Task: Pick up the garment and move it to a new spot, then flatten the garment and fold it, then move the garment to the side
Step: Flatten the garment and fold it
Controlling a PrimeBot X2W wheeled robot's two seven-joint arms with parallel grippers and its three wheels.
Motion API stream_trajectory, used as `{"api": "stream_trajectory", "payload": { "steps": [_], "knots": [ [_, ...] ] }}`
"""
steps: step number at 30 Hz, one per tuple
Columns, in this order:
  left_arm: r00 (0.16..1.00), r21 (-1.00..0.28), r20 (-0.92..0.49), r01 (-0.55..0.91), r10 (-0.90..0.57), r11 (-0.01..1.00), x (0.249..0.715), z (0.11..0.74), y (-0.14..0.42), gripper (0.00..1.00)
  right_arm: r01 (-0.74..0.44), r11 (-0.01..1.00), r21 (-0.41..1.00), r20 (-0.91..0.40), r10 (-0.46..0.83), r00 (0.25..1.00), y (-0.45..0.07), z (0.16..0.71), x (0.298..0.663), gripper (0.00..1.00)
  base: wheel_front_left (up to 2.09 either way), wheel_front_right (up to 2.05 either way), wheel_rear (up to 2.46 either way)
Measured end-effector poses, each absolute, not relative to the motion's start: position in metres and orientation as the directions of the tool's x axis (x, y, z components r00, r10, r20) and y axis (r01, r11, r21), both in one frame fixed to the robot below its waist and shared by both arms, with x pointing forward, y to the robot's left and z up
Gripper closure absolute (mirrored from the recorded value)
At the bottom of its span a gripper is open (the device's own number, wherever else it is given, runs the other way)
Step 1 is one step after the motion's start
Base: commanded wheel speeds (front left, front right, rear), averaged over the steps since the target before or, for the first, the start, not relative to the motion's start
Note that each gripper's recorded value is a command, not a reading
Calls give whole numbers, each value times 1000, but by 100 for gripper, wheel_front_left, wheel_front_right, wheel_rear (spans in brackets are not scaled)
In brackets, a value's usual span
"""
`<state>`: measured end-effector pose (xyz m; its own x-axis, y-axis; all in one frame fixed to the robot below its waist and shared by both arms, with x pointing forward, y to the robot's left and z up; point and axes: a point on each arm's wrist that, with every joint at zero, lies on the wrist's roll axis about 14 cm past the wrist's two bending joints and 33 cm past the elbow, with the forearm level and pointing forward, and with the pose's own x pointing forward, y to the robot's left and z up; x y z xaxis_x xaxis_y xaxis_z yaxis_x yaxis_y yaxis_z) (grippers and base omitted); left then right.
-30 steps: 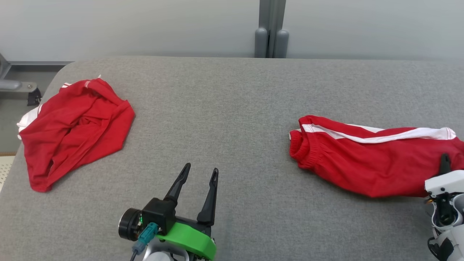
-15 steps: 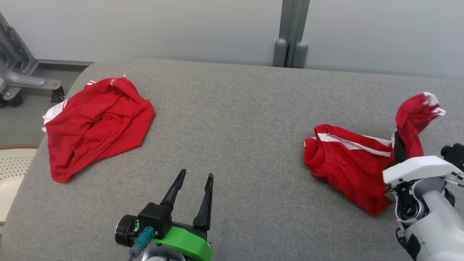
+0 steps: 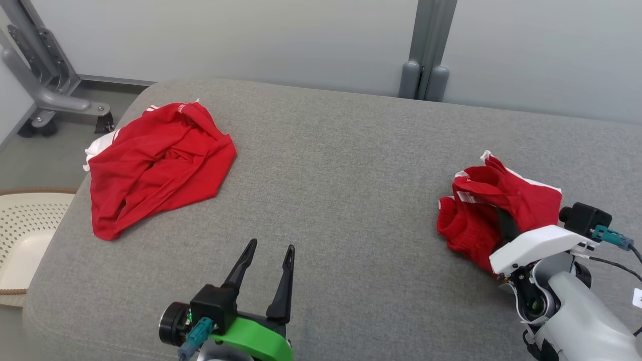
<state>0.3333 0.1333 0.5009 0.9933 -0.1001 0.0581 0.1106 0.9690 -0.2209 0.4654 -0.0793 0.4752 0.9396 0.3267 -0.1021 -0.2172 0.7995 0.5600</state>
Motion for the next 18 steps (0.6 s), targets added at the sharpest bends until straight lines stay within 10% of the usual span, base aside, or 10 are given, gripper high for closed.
{"api": "stream_trajectory", "payload": {
  "steps": [9, 10, 11, 18],
  "knots": [
    [996, -221, 44, 80, -72, 972, 330, 496, 142, 0, -283, 795, 536, -155, 423, 893, -47, 460, 457, 100, 0, 0, 0],
    [997, -221, 43, 79, -71, 972, 329, 496, 142, 0, -292, 796, 530, -166, 435, 885, -43, 457, 455, 68, 0, 0, 0],
    [997, -221, 43, 78, -70, 972, 329, 496, 142, 0, -304, 797, 522, -169, 446, 879, -41, 456, 453, 0, 0, 0, 0],
    [997, -221, 44, 77, -69, 972, 328, 496, 142, 0, -370, 771, 518, -175, 519, 837, -16, 454, 438, 0, 0, 0, 0]
  ]
}}
